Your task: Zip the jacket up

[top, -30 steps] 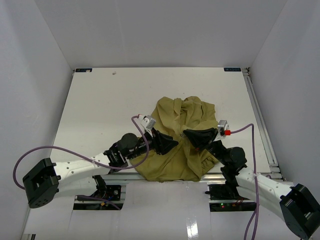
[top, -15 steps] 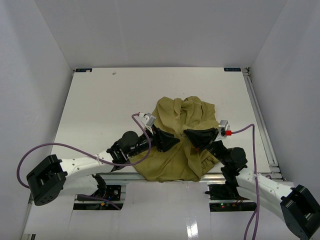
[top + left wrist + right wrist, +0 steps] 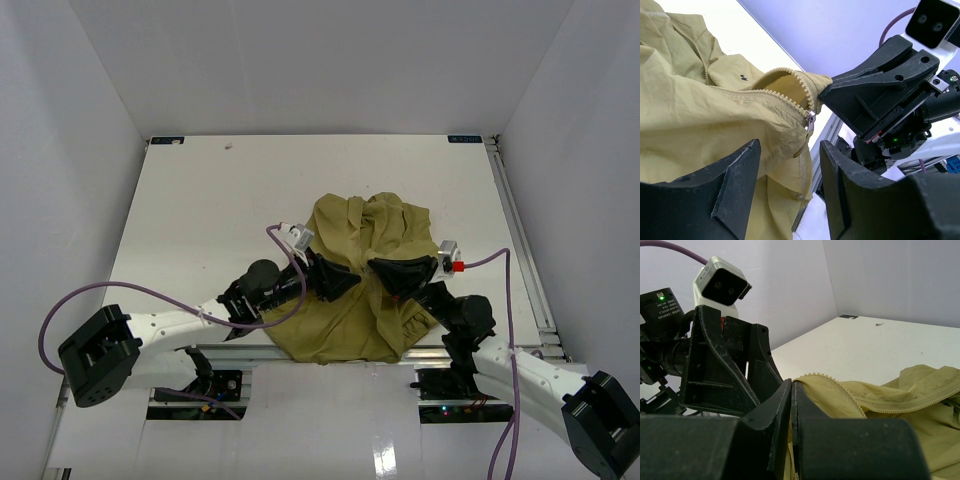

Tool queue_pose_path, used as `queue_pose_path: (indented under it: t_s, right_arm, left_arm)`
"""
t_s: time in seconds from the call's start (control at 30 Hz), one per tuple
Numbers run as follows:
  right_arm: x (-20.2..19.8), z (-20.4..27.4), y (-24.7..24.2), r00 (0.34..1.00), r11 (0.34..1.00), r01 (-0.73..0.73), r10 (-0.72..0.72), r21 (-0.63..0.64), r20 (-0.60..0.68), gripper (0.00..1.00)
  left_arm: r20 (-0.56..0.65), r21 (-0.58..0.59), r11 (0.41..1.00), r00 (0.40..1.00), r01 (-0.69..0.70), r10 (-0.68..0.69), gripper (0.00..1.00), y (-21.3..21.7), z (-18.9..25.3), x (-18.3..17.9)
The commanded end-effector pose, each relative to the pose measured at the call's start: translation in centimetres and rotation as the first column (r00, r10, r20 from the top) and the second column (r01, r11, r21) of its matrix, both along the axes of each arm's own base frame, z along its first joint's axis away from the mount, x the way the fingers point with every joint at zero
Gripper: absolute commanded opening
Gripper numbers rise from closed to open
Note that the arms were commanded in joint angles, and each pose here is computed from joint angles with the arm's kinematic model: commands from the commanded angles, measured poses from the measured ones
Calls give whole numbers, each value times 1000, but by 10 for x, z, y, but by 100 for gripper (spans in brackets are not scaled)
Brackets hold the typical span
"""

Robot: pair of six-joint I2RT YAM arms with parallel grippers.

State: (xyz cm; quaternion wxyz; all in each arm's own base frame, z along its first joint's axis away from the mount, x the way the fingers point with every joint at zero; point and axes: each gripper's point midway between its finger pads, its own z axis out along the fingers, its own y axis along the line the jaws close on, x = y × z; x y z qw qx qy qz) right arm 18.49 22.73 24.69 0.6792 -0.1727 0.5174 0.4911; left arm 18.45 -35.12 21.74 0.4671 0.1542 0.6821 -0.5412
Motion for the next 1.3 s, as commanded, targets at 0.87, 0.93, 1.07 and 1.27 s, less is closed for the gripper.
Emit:
queue_pose_path:
  t_s: [0.87, 0.93, 1.07, 1.27]
  right_arm:
    - [-14, -61, -9, 997, 998, -12, 7, -69, -77, 8]
    - [-14, -61, -9, 997, 998, -14, 9, -69, -78, 8]
    - [-15, -61, -9, 997, 998, -17, 12, -68, -77, 8]
    - [-15, -61, -10, 997, 998, -15, 9, -68, -78, 8]
  left_arm:
    - [67, -61, 995, 995, 81, -77, 51, -17, 21, 0]
    - [71, -63, 995, 994, 83, -79, 48, -17, 21, 0]
    - [76, -66, 994, 993, 90, -85, 34, -17, 22, -1]
    - [80, -50, 995, 993, 90, -86, 7, -16, 19, 0]
